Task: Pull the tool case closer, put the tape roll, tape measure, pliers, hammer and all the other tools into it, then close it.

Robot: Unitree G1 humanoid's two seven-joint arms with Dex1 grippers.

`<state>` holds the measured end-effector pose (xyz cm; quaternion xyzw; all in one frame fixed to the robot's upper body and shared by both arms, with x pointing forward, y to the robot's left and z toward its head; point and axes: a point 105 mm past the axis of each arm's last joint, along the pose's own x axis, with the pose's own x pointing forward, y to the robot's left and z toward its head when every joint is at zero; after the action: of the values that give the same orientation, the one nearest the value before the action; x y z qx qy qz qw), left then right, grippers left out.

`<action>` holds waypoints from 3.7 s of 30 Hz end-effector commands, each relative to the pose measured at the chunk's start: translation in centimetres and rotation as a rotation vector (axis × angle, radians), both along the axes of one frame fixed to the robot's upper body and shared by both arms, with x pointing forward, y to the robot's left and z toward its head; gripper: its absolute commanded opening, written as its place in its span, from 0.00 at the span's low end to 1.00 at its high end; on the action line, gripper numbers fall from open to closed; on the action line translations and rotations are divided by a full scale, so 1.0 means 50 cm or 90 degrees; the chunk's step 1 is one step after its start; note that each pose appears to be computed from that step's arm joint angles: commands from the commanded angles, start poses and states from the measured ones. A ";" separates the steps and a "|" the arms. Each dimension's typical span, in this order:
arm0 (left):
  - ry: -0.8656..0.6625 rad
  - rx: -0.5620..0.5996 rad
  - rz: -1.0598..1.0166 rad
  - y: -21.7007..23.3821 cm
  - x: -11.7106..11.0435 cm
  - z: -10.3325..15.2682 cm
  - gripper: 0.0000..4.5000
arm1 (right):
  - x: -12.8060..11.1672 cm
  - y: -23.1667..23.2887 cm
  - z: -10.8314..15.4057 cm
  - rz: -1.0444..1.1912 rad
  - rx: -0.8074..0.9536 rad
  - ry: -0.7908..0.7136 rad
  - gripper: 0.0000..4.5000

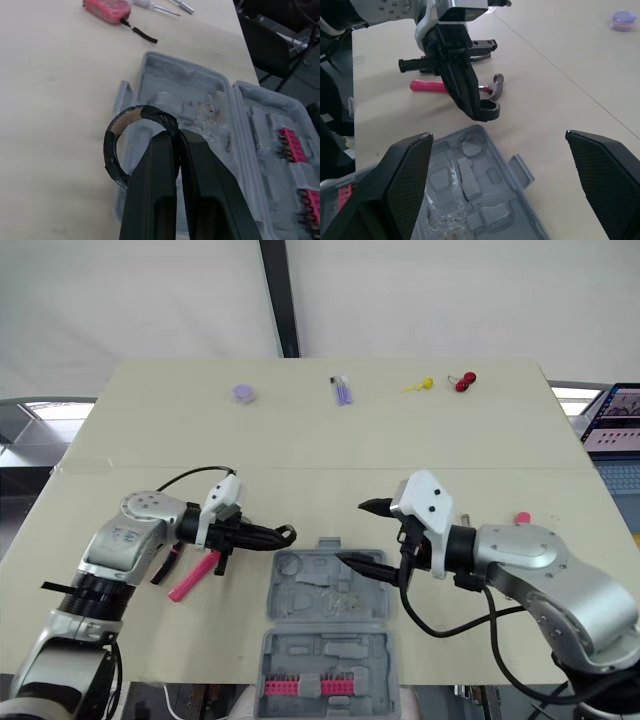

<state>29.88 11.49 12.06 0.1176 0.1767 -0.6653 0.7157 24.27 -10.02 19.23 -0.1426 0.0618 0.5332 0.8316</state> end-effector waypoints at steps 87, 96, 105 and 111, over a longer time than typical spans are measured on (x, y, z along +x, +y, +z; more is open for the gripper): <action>-0.144 0.000 0.082 0.000 0.022 -0.063 0.33 | -0.026 0.002 -0.001 0.012 0.000 -0.012 1.00; -0.141 0.054 0.063 0.012 0.017 -0.096 0.33 | -0.024 0.004 0.001 0.015 0.002 -0.015 1.00; -0.142 0.069 0.049 0.009 0.014 -0.115 0.33 | -0.025 0.004 0.001 0.013 0.002 -0.017 1.00; -0.163 0.110 0.030 0.018 0.011 -0.141 0.33 | -0.026 0.004 0.002 0.012 0.001 -0.017 1.00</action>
<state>30.81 12.06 6.19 0.2436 0.1239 -0.6087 0.7449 23.25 -9.92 18.49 -0.1392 0.0688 0.5383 0.8283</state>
